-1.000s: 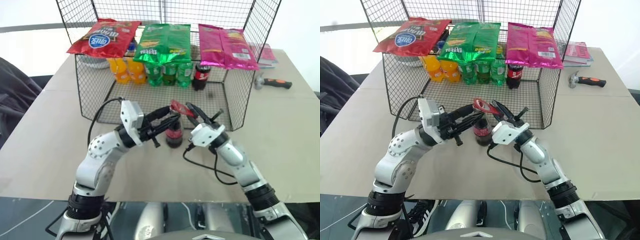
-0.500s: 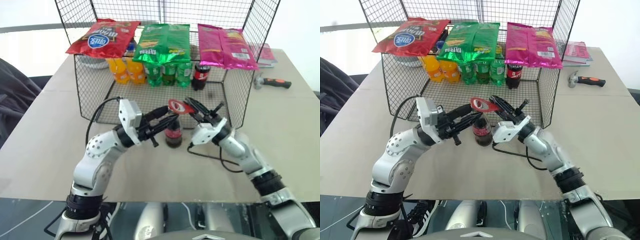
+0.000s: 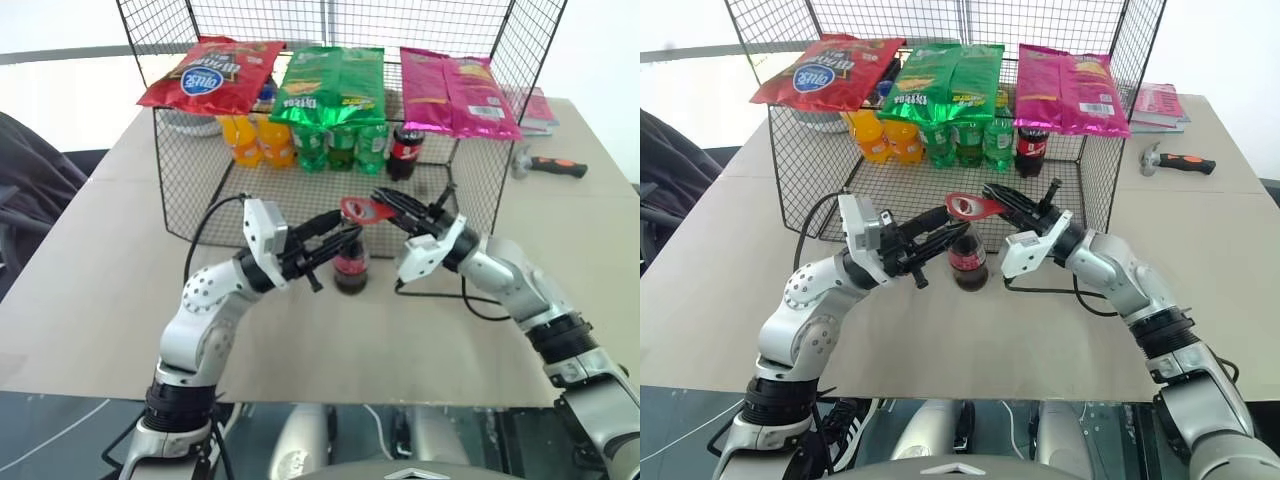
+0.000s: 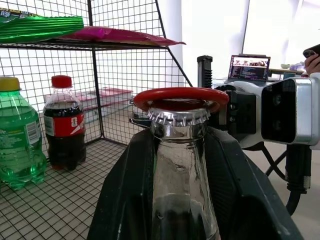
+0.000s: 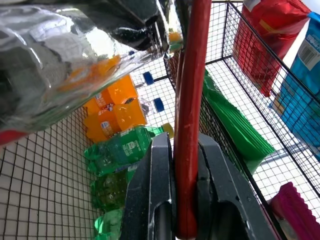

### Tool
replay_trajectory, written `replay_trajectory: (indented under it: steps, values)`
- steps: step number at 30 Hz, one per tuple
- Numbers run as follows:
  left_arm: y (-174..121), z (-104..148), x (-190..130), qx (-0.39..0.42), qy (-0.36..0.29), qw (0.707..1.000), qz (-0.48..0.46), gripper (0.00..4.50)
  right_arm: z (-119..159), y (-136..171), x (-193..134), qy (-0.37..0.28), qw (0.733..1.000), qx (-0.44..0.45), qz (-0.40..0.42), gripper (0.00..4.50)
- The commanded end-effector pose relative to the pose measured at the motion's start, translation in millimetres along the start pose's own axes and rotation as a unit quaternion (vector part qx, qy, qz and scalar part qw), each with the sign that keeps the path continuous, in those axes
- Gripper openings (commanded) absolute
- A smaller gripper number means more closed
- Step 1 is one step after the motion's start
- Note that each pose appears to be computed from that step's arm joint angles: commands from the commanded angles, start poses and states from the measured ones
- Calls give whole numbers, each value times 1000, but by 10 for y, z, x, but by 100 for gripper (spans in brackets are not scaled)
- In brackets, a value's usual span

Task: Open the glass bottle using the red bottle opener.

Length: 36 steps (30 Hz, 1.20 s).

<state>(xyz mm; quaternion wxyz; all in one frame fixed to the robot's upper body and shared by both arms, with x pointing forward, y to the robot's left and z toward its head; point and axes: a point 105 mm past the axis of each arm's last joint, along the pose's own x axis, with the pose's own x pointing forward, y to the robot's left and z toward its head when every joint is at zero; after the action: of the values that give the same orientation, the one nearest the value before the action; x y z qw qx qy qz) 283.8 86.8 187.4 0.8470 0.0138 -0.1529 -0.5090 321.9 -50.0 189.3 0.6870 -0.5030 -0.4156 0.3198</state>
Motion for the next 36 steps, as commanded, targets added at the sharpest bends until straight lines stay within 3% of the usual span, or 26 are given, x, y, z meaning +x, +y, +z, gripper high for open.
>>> replay_trajectory:
  steps: [1, 17, 28, 36]
  values:
    - [-24, -9, 84, 7, 2, 1000, -9, 100, 133, 31, 23, -42, 998, -35, 38, 0]
    - [-34, -19, 88, 7, 1, 1000, -8, 100, 109, -304, 51, -51, 994, -94, 10, 0]
    - [-23, 18, 56, 8, -7, 1000, -1, 100, 145, -627, 41, -39, 992, 23, -122, 0]
    - [6, 54, 41, 11, -13, 1000, 7, 100, 50, -509, -38, 4, 981, 131, -141, 0]
